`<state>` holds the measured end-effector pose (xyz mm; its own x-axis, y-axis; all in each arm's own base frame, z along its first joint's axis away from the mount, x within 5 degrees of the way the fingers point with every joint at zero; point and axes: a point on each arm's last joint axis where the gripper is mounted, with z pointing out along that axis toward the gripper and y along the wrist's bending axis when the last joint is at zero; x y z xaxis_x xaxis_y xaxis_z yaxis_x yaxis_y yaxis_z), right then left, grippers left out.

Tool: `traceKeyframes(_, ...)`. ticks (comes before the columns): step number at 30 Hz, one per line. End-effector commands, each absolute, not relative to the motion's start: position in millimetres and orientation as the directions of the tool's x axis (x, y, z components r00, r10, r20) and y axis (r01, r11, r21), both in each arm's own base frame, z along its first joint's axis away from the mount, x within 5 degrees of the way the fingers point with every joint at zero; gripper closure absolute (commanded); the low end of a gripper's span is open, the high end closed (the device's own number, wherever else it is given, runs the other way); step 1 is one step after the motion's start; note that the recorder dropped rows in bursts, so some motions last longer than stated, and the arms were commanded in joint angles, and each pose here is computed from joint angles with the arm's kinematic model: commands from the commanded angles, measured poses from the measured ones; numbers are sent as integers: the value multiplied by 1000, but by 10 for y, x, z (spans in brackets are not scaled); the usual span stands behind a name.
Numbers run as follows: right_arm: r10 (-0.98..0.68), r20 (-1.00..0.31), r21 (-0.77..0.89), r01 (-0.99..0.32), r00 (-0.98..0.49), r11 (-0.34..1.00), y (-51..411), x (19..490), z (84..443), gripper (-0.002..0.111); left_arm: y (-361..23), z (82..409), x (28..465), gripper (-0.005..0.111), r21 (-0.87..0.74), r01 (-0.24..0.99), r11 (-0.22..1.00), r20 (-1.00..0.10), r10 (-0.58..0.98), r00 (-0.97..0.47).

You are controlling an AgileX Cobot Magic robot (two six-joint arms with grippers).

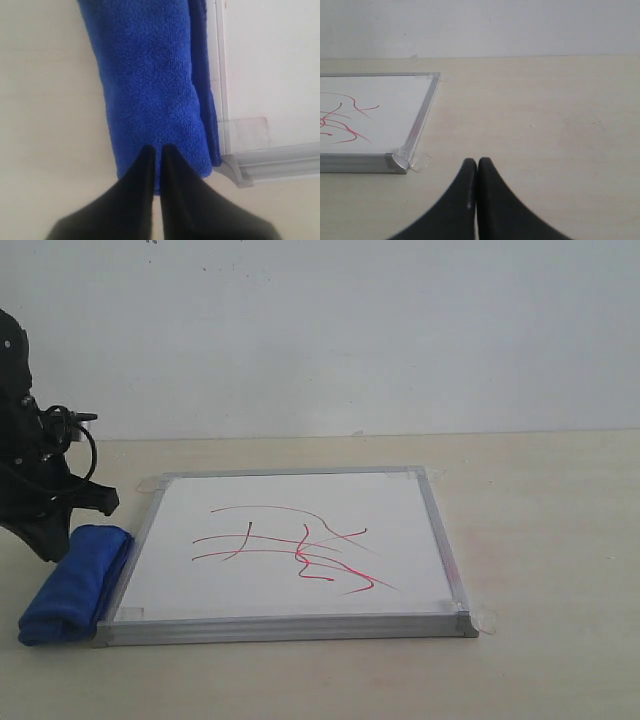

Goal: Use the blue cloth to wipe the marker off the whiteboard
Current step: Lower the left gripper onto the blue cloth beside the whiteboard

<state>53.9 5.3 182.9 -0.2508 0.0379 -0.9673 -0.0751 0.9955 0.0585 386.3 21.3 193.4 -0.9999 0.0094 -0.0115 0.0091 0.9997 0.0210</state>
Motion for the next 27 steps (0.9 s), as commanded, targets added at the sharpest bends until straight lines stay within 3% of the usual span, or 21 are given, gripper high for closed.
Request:
traceKeyframes(1, 34, -971, 53, -77, -237, 996, 52, 537, 1840, 109, 223, 1952, 3861, 88, 17, -12, 1000, -6, -12, -1000)
traceKeyframes(7, 34, -971, 53, -77, -237, 996, 52, 537, 1840, 109, 224, 1952, 3891, 46, 16, -76, 997, -40, -76, -996)
traceKeyframes(12, 34, -971, 53, -77, -237, 996, 52, 537, 1840, 109, 233, 1958, 3966, 28, 20, -73, 997, -123, -70, -990)
traceKeyframes(19, 34, -971, 53, -77, -237, 996, 52, 537, 1840, 109, 218, 1963, 4057, 25, -14, -115, 993, -217, -115, -969)
traceKeyframes(27, 34, -971, 53, -77, -237, 996, 52, 537, 1840, 109, 220, 1694, 4093, 25, -14, -144, 990, -148, -144, -978)
